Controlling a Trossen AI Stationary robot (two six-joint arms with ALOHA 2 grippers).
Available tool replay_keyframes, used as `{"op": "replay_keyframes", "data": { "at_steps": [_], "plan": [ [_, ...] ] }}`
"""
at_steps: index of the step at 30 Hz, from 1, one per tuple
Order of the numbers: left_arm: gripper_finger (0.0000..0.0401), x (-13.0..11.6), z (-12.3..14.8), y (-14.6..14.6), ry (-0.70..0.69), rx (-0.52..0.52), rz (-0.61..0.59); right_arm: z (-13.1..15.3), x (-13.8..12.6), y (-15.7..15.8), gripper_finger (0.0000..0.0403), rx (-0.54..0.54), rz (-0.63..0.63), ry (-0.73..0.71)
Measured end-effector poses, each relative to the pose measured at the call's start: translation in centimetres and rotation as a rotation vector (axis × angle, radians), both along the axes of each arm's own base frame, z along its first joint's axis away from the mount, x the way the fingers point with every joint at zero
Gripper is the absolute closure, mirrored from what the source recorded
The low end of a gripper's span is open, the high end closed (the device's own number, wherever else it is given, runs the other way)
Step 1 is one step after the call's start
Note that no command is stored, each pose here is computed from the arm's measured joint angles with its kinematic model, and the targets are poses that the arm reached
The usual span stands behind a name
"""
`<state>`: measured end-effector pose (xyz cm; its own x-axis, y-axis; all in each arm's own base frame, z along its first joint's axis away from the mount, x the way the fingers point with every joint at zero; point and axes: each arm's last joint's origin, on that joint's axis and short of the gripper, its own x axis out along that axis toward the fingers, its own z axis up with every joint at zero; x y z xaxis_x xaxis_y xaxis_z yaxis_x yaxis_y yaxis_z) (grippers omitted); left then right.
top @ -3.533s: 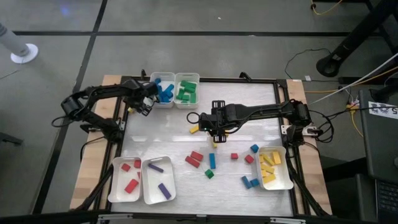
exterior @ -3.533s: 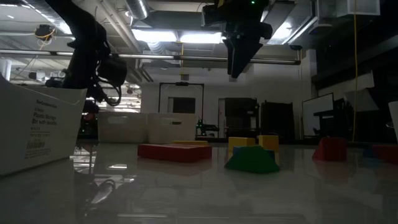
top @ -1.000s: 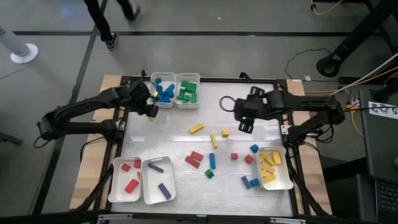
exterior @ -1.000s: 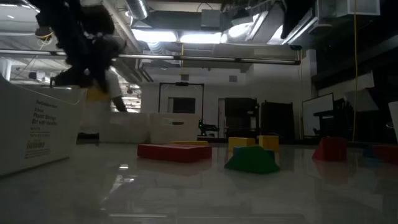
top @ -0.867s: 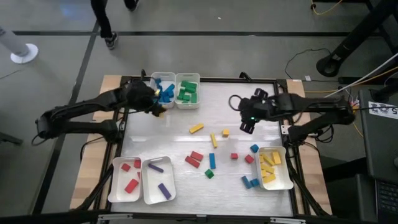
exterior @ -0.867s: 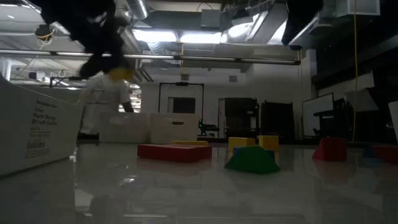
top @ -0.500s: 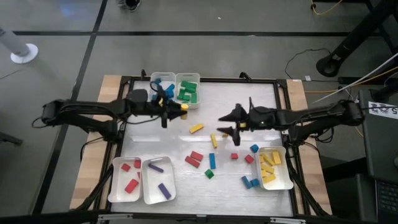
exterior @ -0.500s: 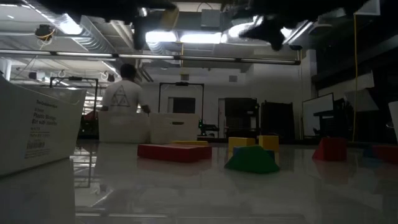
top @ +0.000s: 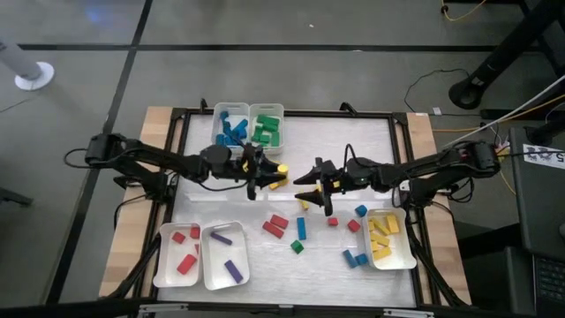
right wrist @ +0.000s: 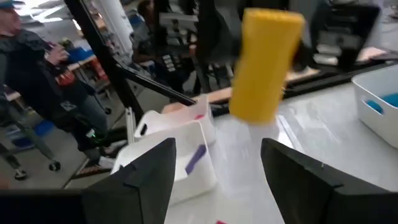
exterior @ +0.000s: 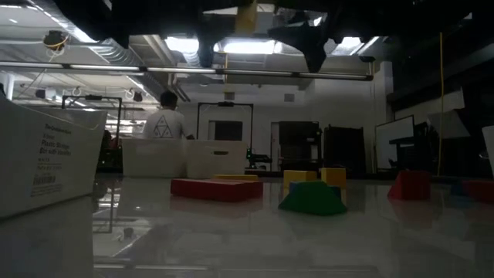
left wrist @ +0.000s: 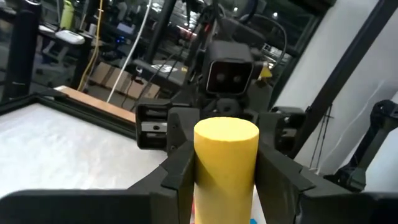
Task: Sort blocks
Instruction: Put the yellow block into the bottom right white bin
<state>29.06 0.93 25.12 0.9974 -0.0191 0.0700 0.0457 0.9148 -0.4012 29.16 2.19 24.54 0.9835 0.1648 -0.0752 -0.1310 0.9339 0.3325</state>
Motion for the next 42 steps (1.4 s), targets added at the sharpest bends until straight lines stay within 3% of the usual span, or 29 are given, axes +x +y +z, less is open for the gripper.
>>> {"op": "replay_keyframes", "data": {
  "at_steps": [9, 28, 39, 42],
  "plan": [
    [0.0281, 1.2, -1.3, -1.0, -0.029, -0.001, -0.023, -0.9, 0.8, 0.0, 0.0169, 0.006, -0.008, 0.004],
    [0.0281, 2.9, -2.5, -2.0, -0.068, -0.007, 0.050, -1.0, 1.2, 0.0, 0.0172, 0.010, -0.020, -0.045],
    [0.0280, 3.7, -2.5, -2.0, -0.067, 0.030, 0.047, -1.1, 1.2, 0.0, 0.0269, 0.011, -0.022, -0.035],
    [0.0274, 3.7, -2.5, -2.0, -0.062, 0.055, 0.049, -1.1, 1.2, 0.0, 0.0270, 0.006, -0.021, -0.034]
  ]
}}
